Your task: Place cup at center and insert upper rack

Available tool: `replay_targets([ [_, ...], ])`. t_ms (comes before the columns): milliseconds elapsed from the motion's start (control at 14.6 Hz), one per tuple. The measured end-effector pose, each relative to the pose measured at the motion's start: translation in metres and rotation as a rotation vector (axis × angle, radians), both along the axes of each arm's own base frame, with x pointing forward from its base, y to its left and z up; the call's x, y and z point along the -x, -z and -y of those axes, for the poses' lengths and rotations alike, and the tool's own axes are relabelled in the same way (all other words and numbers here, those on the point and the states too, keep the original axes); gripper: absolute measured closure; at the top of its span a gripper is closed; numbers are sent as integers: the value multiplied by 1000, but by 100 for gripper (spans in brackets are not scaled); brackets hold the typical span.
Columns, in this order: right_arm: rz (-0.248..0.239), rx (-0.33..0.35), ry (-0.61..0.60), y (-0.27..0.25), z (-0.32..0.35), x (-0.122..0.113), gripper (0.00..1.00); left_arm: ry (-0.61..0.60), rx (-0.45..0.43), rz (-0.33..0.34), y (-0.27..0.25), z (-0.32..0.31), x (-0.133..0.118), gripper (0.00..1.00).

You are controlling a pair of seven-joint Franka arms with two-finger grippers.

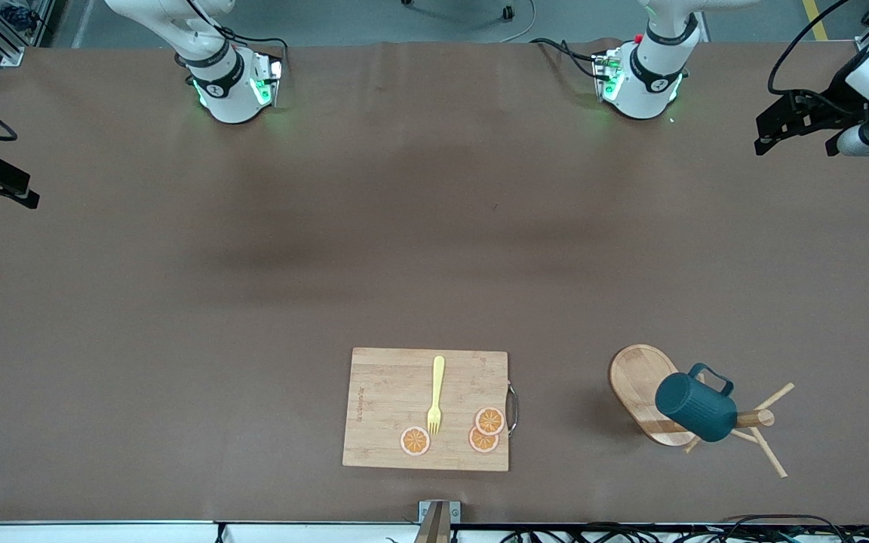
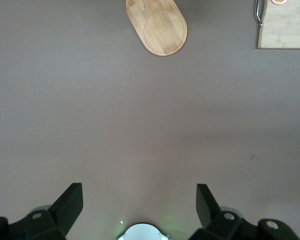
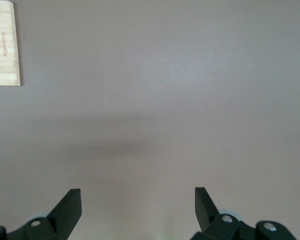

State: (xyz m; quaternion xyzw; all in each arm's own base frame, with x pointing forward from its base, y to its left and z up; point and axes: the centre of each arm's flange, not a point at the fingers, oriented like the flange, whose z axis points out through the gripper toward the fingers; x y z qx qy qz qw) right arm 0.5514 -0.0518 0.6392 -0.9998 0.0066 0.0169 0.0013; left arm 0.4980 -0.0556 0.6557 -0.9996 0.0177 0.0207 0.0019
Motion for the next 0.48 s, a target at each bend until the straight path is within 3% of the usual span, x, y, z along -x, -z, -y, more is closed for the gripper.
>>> replay_targets([
  [205, -28, -3, -6, -4, -4, 8, 0, 0, 0, 1, 1, 0, 0, 0],
  [479, -9, 2, -33, -18, -18, 18, 0, -3, 1, 6, 0, -2, -1, 0],
])
